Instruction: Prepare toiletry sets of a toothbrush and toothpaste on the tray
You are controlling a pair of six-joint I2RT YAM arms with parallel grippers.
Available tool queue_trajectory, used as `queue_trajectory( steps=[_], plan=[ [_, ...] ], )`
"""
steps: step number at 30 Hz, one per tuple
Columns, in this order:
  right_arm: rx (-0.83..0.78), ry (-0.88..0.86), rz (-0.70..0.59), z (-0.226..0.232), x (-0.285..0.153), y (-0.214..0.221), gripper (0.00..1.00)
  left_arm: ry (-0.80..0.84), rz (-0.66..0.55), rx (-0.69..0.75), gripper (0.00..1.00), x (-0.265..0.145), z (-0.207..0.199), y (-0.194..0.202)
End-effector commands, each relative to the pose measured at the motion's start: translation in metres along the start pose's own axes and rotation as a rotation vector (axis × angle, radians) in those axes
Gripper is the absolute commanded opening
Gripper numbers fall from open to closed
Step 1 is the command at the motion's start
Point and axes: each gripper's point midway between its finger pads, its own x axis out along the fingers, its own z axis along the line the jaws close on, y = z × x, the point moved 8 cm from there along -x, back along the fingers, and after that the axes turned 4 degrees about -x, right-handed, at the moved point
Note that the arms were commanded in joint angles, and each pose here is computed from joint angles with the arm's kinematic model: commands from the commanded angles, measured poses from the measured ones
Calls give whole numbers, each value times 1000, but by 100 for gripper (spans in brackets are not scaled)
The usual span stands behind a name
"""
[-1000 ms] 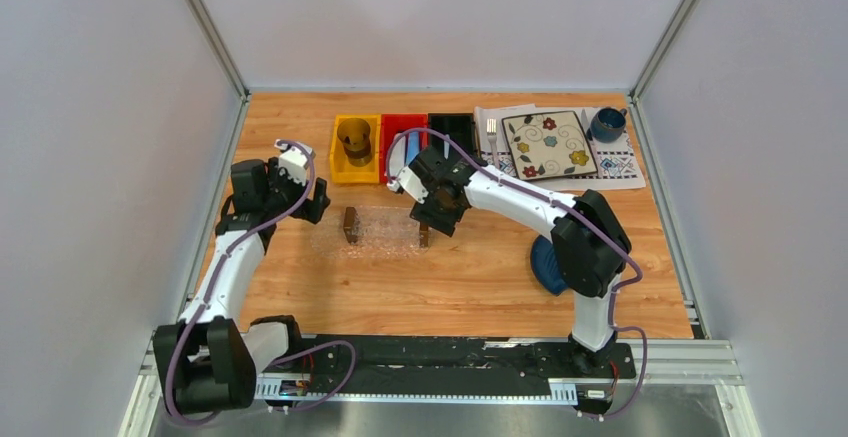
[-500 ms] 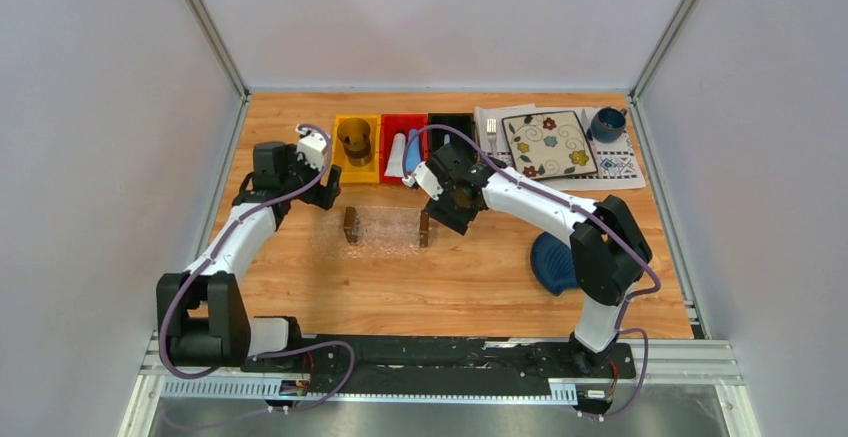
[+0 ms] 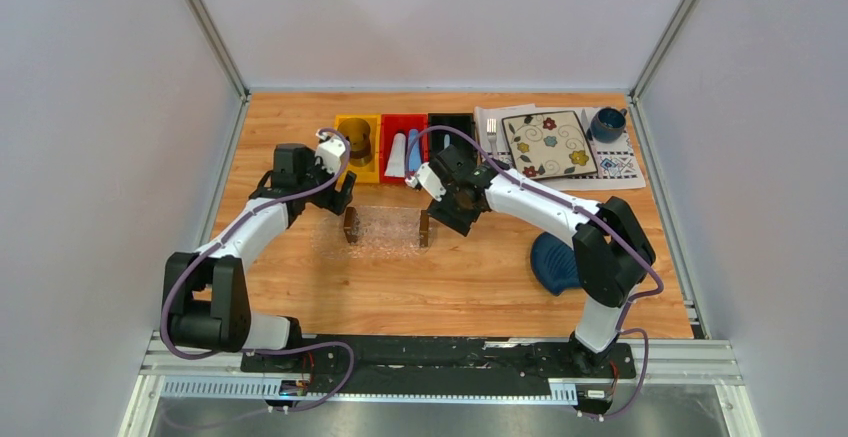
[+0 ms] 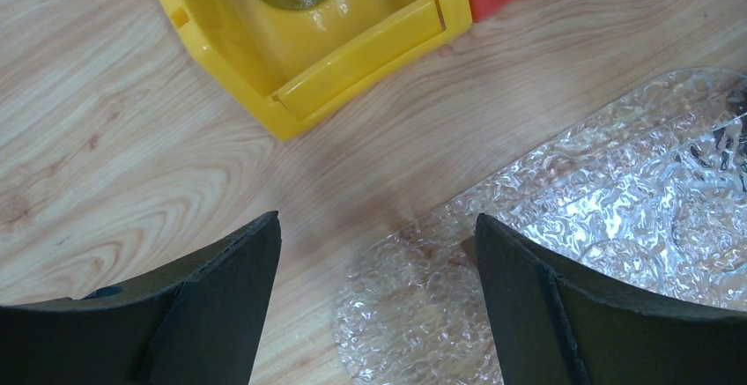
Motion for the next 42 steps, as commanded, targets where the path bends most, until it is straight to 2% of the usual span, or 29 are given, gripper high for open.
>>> queue_trajectory(
  steps=[1,25,34,42],
  plan=[
    [28,36,-64,-7,-12,-5,67,-18,-45,15,88,1,2,-16],
    [32,38,-62,-8,-10,-3,67,-13,-20,36,87,-9,-8,10],
    [34,40,-60,-7,-11,-2,68,-76,-63,43,88,-13,2,-14],
    [74,84,-79,-18,-18,-1,69,-192,-171,29,89,-32,16,-63]
  ],
)
